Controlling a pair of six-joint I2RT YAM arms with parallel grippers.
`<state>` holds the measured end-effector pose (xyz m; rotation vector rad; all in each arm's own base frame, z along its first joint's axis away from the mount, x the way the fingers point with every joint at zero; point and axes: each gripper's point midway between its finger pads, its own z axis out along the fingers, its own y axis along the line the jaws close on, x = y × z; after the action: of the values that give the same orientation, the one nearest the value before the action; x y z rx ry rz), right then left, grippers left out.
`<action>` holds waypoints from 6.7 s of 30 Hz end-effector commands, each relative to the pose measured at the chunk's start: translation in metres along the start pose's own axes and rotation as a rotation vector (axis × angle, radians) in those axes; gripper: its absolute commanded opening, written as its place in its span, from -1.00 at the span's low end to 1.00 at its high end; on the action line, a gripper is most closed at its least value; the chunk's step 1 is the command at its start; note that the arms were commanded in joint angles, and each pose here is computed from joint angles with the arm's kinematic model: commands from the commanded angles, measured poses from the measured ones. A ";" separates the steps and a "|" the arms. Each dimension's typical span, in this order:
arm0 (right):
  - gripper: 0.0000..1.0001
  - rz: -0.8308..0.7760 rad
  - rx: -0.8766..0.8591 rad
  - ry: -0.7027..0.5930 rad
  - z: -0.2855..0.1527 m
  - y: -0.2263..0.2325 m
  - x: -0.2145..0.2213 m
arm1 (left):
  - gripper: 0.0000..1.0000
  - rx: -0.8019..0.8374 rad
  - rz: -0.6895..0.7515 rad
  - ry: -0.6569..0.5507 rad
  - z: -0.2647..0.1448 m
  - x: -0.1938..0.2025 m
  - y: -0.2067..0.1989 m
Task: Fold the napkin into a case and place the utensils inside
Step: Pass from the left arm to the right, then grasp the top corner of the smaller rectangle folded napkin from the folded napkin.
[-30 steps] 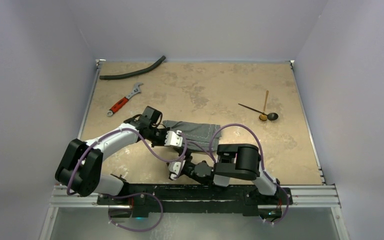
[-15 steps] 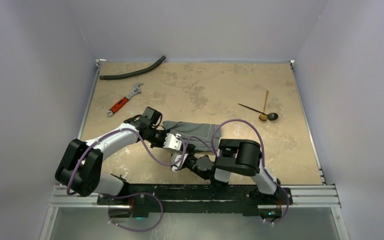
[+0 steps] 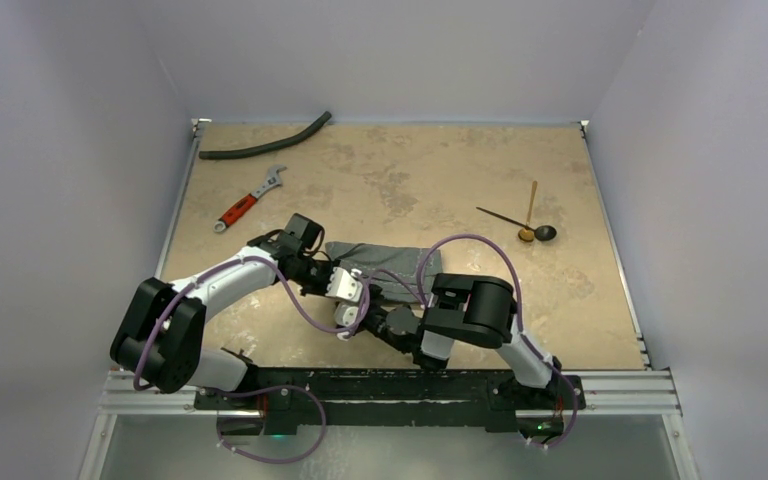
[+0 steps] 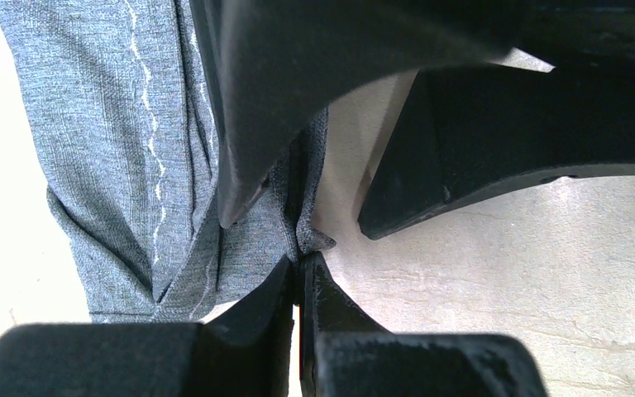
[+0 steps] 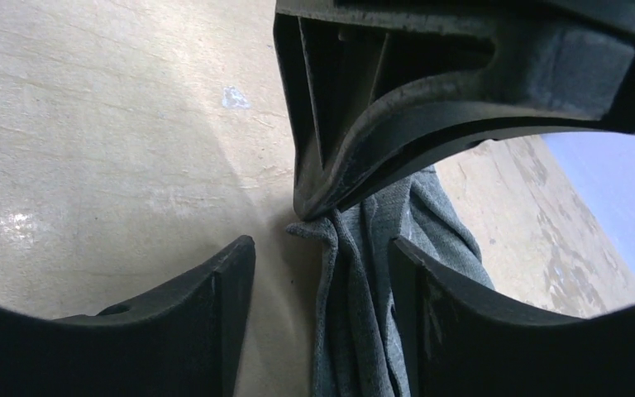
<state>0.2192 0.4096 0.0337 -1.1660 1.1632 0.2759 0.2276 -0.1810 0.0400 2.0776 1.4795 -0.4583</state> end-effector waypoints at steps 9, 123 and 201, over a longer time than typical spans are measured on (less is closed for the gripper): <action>-0.46 0.089 0.178 -0.260 -0.012 -0.040 -0.046 | -0.83 -0.016 0.026 -0.028 -0.005 -0.010 0.008; -1.00 1.128 -0.235 -0.077 -0.011 -0.056 -0.046 | -1.00 -0.339 -0.471 0.045 0.009 0.012 0.079; -1.00 1.312 -0.155 0.659 -0.019 -0.017 0.094 | -0.67 -0.392 -0.514 -0.015 0.006 0.001 0.094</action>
<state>0.2797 0.3744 0.0217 -0.4364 2.2445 1.1877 0.3025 -0.1963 0.0463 1.4255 1.9609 -0.3351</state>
